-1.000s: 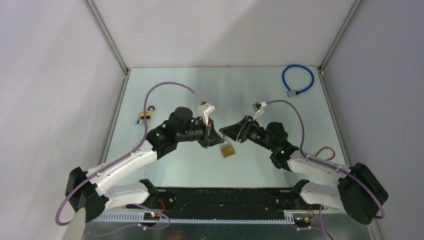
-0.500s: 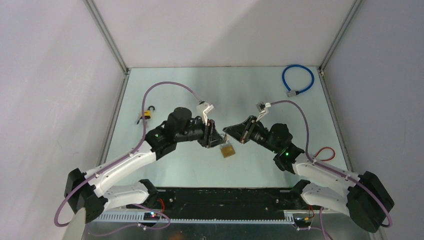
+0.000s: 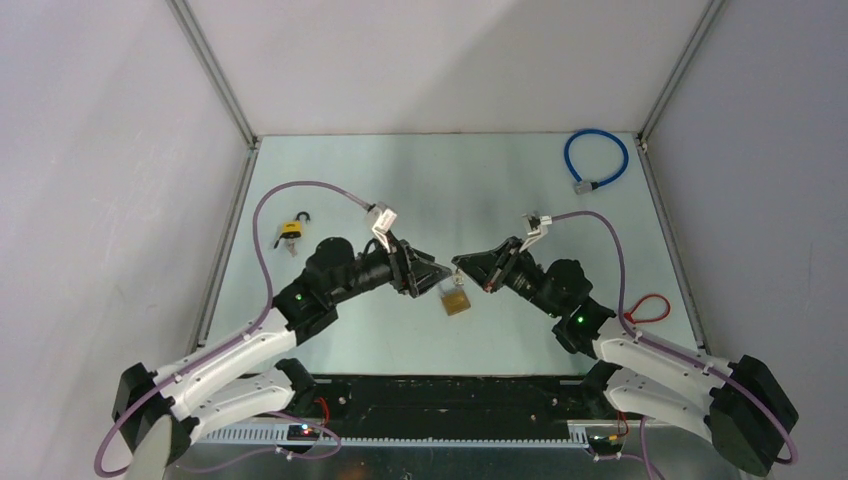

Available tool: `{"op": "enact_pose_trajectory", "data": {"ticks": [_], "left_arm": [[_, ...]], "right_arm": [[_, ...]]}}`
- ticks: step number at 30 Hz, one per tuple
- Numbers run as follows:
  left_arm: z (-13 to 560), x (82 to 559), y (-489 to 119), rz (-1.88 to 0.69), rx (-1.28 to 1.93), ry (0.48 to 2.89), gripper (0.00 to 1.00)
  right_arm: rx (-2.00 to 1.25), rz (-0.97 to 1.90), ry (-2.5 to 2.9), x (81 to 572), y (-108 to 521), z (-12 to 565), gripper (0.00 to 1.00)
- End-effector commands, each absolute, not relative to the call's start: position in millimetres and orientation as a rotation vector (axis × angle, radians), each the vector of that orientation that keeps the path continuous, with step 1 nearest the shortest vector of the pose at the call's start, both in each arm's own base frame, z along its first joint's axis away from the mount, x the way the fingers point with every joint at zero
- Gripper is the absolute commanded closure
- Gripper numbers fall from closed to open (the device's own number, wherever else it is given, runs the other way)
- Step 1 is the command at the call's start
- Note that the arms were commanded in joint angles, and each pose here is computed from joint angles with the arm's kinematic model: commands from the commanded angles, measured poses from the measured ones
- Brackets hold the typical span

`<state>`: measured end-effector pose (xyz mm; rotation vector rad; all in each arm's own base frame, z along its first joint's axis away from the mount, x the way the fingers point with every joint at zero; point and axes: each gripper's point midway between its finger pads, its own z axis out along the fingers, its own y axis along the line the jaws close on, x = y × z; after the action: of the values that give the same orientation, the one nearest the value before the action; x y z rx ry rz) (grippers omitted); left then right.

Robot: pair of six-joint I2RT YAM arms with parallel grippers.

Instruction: Unlock with the key

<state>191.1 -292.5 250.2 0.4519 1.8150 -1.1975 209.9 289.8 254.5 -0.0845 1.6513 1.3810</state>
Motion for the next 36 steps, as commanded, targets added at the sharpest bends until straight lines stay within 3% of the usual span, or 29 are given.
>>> {"op": "enact_pose_trajectory", "data": {"ticks": [1, 11, 29, 36], "left_arm": [[310.2, 187.4, -295.8, -1.359, 0.365, 1.556, 0.31], [321.6, 182.8, -304.9, -1.463, 0.353, 1.524, 0.37], [326.0, 174.8, -317.8, -1.564, 0.393, 1.514, 0.54], [329.6, 171.4, -320.4, -1.587, 0.401, 1.498, 0.66]], "right_arm": [[-0.097, 1.417, 1.468, 206.6, 283.5, 289.3, 1.0], [-0.132, 1.517, 1.264, 195.7, 277.4, 333.4, 1.0], [-0.141, 1.614, 1.18, 189.7, 276.3, 350.5, 1.0], [-0.141, 1.615, 1.184, 190.5, 276.8, 349.4, 1.0]]}}
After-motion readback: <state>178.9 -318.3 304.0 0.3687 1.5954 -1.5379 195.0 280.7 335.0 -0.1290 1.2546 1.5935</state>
